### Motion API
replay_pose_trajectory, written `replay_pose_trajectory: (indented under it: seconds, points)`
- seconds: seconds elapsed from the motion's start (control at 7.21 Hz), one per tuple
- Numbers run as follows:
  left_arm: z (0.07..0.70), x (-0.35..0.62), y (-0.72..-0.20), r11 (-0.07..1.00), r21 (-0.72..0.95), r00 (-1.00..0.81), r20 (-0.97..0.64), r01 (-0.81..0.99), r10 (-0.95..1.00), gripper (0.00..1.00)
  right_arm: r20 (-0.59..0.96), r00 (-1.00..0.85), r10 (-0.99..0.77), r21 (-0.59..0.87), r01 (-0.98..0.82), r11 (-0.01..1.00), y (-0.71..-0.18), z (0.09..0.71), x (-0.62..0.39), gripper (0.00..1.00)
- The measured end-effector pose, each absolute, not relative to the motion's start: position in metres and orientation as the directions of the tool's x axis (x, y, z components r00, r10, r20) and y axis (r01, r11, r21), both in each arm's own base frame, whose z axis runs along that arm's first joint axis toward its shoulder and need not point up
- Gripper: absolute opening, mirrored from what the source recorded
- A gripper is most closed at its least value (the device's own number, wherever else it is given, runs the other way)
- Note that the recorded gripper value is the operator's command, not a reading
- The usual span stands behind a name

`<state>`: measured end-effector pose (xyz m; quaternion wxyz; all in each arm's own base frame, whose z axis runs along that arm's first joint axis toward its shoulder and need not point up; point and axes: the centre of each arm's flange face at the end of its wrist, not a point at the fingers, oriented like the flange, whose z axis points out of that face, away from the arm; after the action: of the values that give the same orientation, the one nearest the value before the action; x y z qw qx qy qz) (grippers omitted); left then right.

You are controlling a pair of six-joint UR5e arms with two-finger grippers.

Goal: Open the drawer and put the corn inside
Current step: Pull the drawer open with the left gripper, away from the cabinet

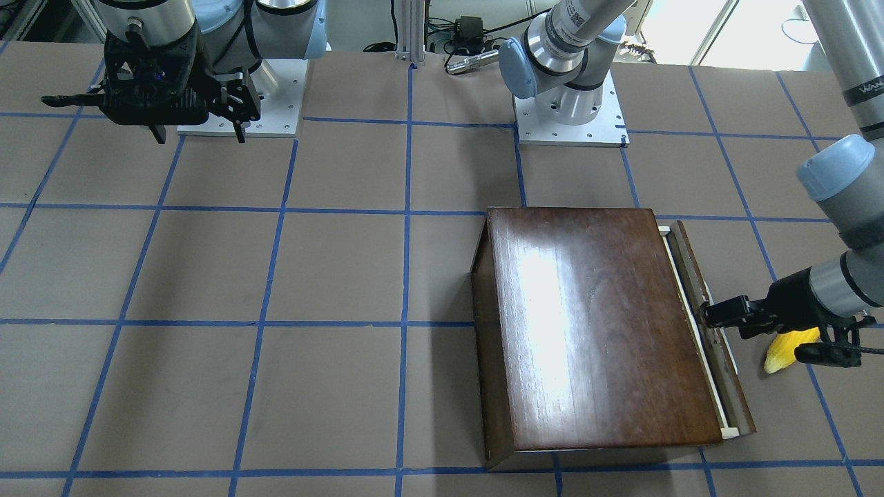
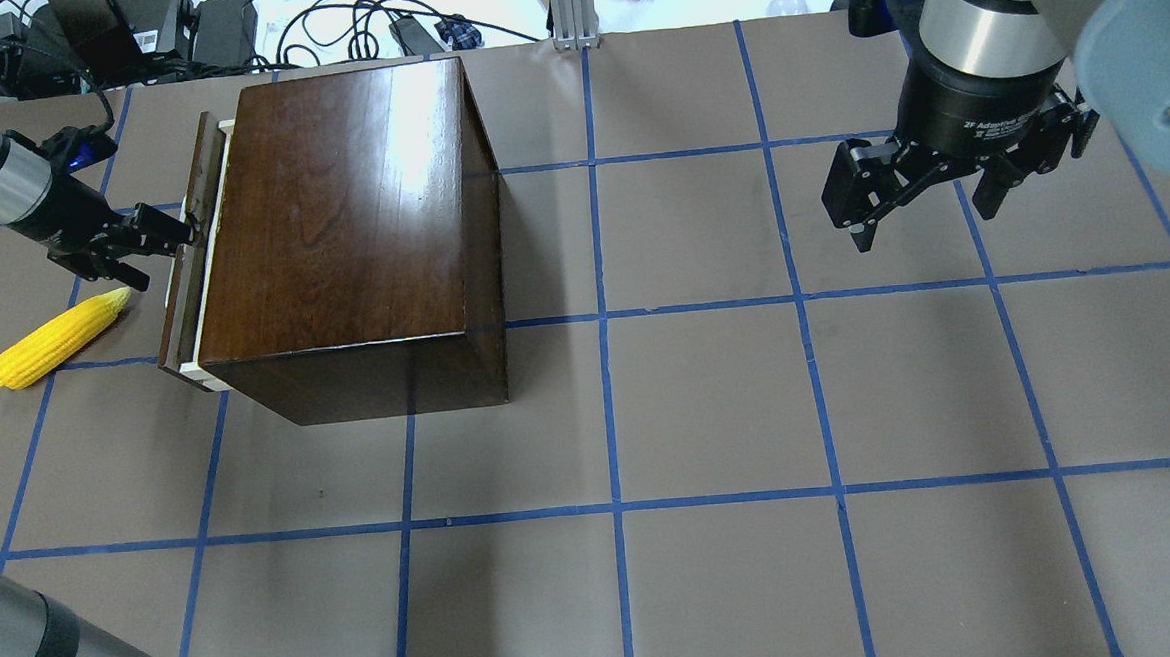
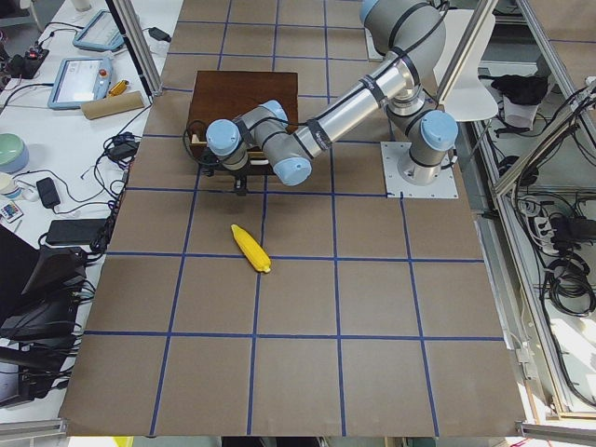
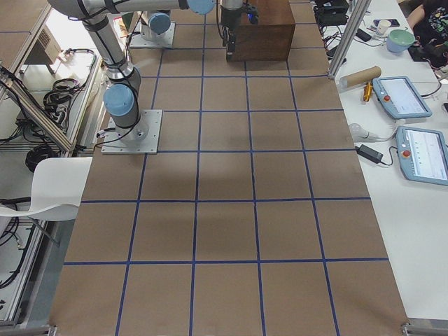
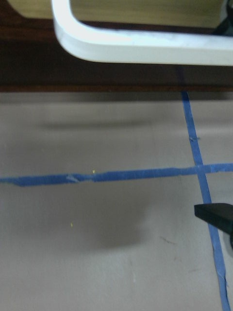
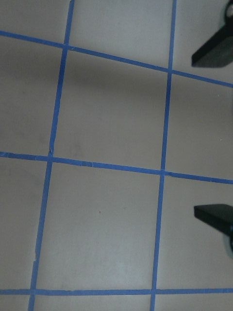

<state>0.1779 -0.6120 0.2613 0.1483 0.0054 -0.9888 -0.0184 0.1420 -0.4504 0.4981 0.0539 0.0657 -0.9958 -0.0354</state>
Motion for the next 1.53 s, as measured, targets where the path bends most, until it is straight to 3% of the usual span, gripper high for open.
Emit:
replay_pose_trajectory:
  seconds: [1.53]
  points:
    - [0.267, 0.233, -0.595, 0.996, 0.025, -0.954, 0.286, -0.087, -0.090, 1.00, 0.102, -0.986, -0.135, 0.078, -0.127, 0.989, -0.451, 0.498, 0.142, 1.00]
